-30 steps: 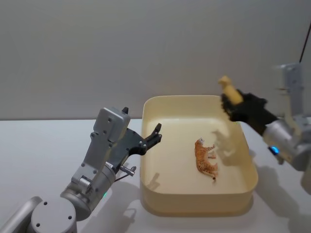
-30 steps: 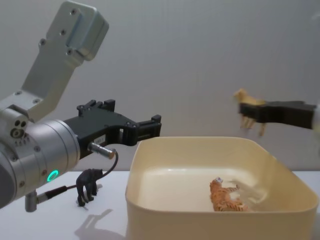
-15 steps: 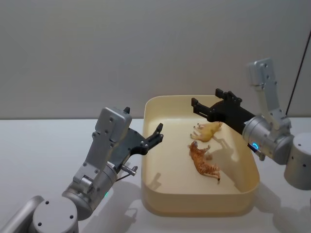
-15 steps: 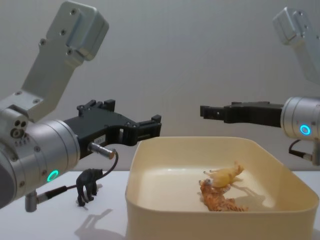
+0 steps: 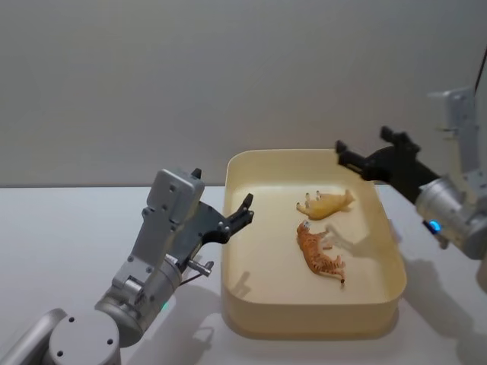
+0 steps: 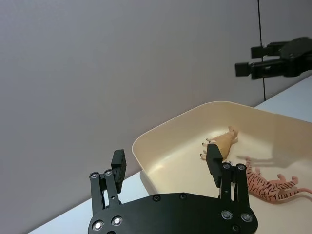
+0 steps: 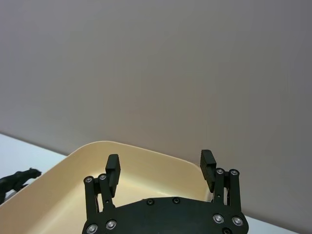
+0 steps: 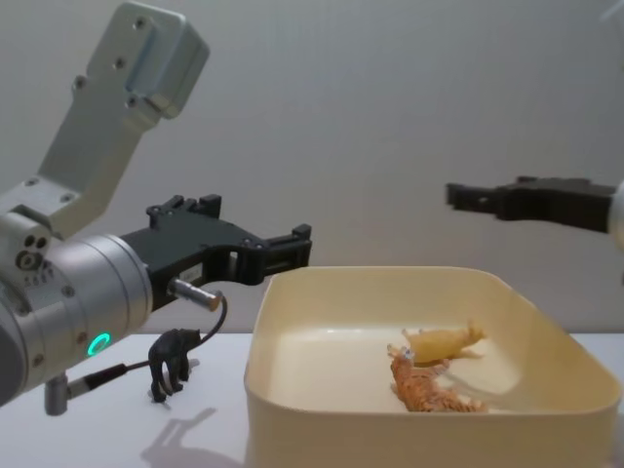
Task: Pick up the toy alternately with two hands and place it into the central storage box.
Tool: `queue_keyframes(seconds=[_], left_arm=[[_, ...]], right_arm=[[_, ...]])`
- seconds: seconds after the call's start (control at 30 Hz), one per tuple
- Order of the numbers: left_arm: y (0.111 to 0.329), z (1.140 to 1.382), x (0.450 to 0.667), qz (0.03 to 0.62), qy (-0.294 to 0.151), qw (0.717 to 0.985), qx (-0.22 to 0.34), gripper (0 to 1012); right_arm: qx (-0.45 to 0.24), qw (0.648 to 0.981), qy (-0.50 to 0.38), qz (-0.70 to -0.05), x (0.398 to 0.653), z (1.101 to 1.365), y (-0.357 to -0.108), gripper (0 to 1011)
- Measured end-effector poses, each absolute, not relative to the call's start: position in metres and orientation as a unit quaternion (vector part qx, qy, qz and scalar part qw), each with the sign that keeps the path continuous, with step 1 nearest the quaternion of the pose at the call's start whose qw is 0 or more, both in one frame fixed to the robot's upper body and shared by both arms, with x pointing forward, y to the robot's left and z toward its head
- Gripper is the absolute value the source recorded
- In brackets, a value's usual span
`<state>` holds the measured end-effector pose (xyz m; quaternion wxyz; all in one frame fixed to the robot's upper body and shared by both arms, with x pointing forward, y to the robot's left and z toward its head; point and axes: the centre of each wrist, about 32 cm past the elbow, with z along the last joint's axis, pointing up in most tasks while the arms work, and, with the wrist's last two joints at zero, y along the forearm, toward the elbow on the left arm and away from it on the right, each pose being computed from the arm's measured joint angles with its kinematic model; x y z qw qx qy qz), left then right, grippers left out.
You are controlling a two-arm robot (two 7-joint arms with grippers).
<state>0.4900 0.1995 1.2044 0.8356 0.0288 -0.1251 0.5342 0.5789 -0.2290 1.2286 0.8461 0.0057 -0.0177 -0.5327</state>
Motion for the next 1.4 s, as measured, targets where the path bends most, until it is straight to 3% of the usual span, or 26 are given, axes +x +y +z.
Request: queue_keyframes(seconds=[0.2,0.47,0.7,1.4], left_arm=[[0.206,1.205,0.483,0.549,-0.116,0.827,0.027,1001],[0.230,1.207,0.476,0.569,-0.098,0.816,0.026,1001],[0.251,1.207,0.479,0.561,-0.080,0.824,0.022,1001],[0.319,1.206,0.525,0.491,-0.002,0.870,0.051,1001]], right_arm=[[0.017,0.832,-0.029,-0.554,0.572,1.230,-0.244,1001],[0.024,0.821,-0.037,-0.569,0.568,1.231,-0.255,1001],[0.029,0.816,-0.042,-0.576,0.565,1.232,-0.261,1001],[0.032,0.810,-0.047,-0.584,0.562,1.233,-0.267,1001]])
